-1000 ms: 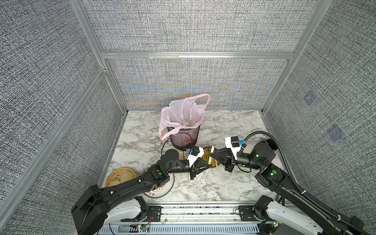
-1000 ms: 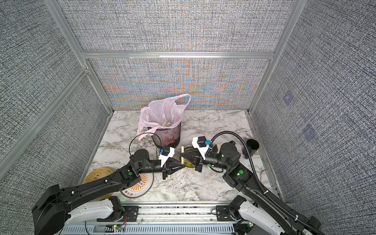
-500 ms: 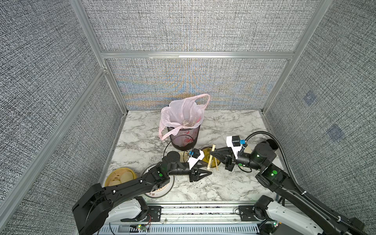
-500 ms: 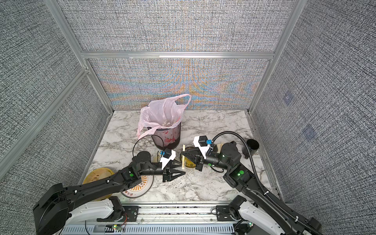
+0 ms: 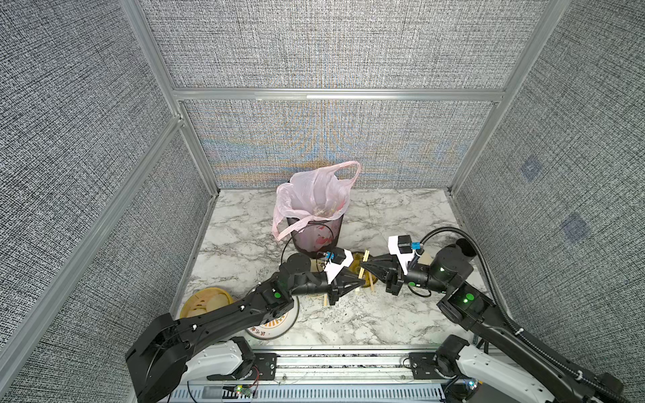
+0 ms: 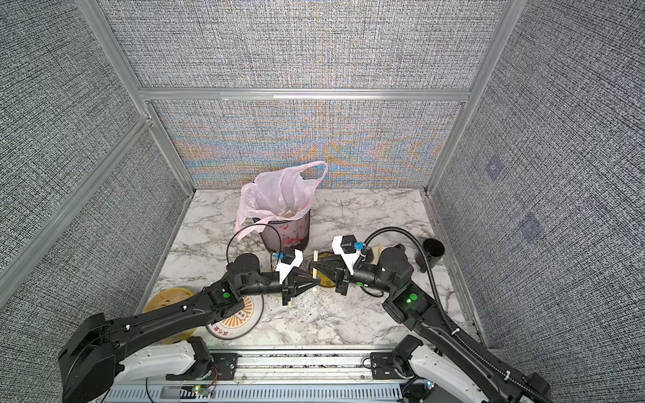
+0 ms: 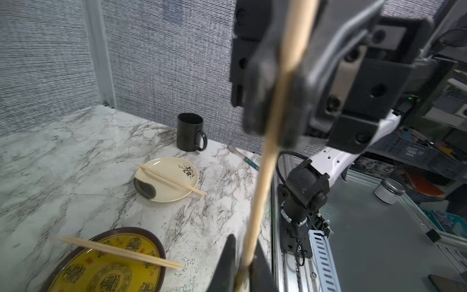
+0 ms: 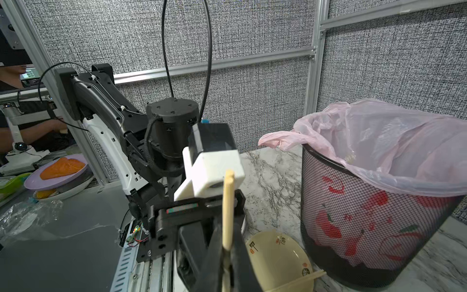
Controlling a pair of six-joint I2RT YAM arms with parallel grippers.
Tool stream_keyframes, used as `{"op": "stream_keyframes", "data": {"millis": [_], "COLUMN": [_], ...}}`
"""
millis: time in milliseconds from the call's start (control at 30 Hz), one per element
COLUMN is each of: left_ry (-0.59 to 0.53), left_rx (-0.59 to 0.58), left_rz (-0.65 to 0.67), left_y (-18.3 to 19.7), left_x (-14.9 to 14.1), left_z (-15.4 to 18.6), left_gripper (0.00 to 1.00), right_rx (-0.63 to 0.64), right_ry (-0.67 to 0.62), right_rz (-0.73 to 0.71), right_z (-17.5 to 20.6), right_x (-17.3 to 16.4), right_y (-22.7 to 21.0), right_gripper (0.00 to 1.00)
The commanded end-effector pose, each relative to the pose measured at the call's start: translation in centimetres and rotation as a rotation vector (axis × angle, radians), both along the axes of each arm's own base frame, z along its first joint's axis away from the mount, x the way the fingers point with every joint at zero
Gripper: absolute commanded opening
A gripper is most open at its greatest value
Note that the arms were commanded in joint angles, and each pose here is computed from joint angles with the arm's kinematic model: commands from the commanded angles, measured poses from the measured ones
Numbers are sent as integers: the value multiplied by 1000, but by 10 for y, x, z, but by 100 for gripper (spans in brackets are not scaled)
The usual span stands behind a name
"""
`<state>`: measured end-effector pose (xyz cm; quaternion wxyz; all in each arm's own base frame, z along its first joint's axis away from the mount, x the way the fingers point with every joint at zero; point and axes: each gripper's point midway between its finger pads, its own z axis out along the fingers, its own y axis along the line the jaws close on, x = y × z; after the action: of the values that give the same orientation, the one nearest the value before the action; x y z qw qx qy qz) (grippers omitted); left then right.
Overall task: Remove the packaging of disposable chopsticks
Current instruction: Remove the packet bag from the disposable chopsticks.
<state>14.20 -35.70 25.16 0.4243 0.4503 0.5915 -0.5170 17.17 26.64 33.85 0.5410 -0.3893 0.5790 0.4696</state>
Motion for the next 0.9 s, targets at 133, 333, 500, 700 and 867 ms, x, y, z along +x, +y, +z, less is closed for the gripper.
{"op": "stream_keyframes", "data": {"millis": [133, 333, 500, 700, 867], "left_ry": [4, -9, -8, -11, -14], "left_rx": [-22, -33, -41, -46, -49], "left_rz": [-10, -8, -27, -15, -13], "left_y": [1, 6, 5, 7, 8], "left_x": [-2, -6, -8, -8, -8], "left_z": [5, 10, 13, 16, 17], "left_gripper": [0, 0, 0, 0, 0], "right_rx": [4, -16, -41, -51, -53], "right_ry": [-8, 21, 50, 57, 54], "right_rz": [42, 37, 71, 54, 50], "right_z": [1, -12, -17, -22, -26], "right_x": [-5, -6, -4, 0, -1], "right_y": [4, 2, 9, 10, 8], "right_gripper": [28, 41, 32, 16, 15]}}
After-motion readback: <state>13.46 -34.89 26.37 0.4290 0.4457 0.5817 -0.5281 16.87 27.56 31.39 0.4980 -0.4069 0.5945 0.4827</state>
